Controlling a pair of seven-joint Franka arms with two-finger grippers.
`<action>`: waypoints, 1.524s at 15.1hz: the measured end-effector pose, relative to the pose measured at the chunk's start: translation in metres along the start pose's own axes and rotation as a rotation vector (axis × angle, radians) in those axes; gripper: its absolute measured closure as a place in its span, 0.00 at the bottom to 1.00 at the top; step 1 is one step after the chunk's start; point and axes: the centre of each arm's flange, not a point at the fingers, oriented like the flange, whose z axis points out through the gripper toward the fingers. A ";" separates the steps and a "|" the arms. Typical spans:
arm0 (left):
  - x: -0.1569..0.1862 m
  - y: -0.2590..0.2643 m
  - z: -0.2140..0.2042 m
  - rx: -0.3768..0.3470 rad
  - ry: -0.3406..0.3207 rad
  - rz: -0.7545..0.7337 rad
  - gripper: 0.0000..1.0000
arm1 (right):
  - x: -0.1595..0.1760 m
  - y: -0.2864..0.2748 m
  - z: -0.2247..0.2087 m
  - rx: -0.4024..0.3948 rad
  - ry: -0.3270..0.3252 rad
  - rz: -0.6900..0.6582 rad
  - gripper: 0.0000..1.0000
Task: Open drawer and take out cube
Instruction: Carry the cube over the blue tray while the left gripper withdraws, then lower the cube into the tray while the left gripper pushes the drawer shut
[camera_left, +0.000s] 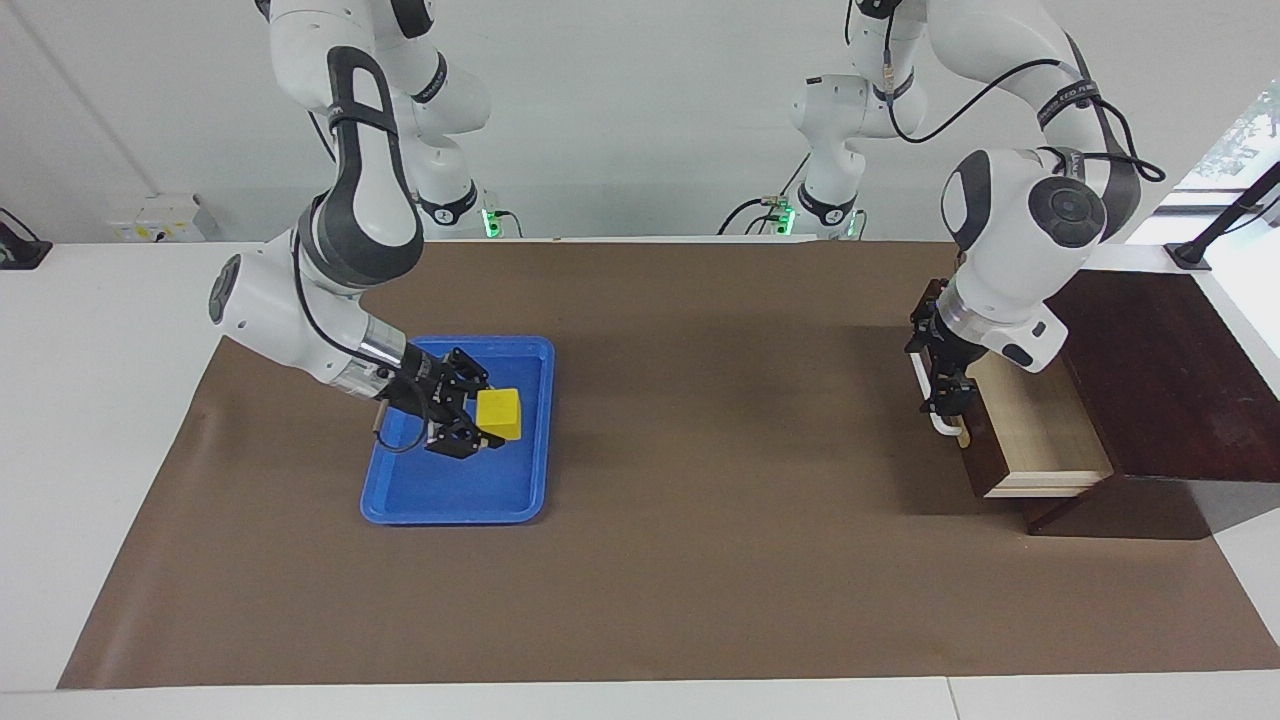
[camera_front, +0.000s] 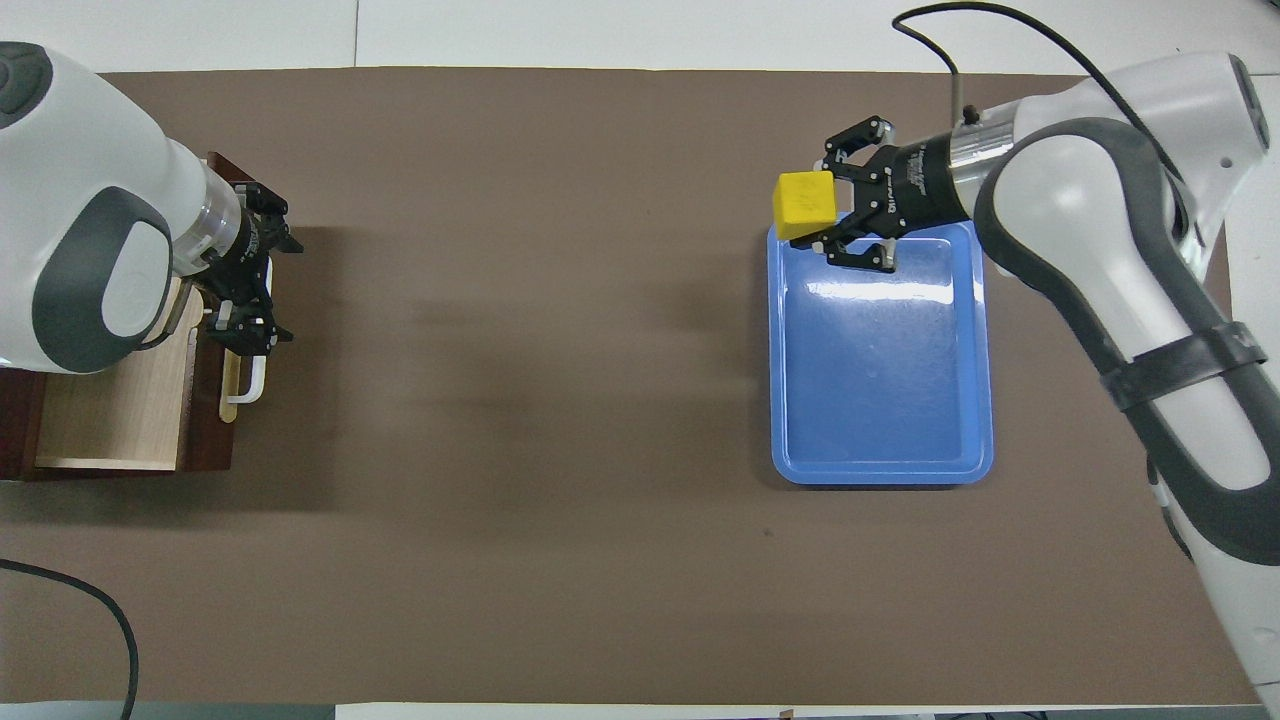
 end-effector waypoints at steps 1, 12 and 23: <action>0.011 -0.001 0.003 -0.007 -0.001 0.006 0.00 | 0.015 0.014 0.006 -0.014 0.006 -0.035 0.44; 0.090 -0.014 0.009 -0.034 0.027 0.092 0.00 | 0.127 0.115 0.009 -0.052 0.022 -0.135 0.44; 0.166 -0.026 0.001 -0.083 0.032 0.081 0.00 | 0.145 0.132 0.027 -0.088 0.013 -0.077 0.44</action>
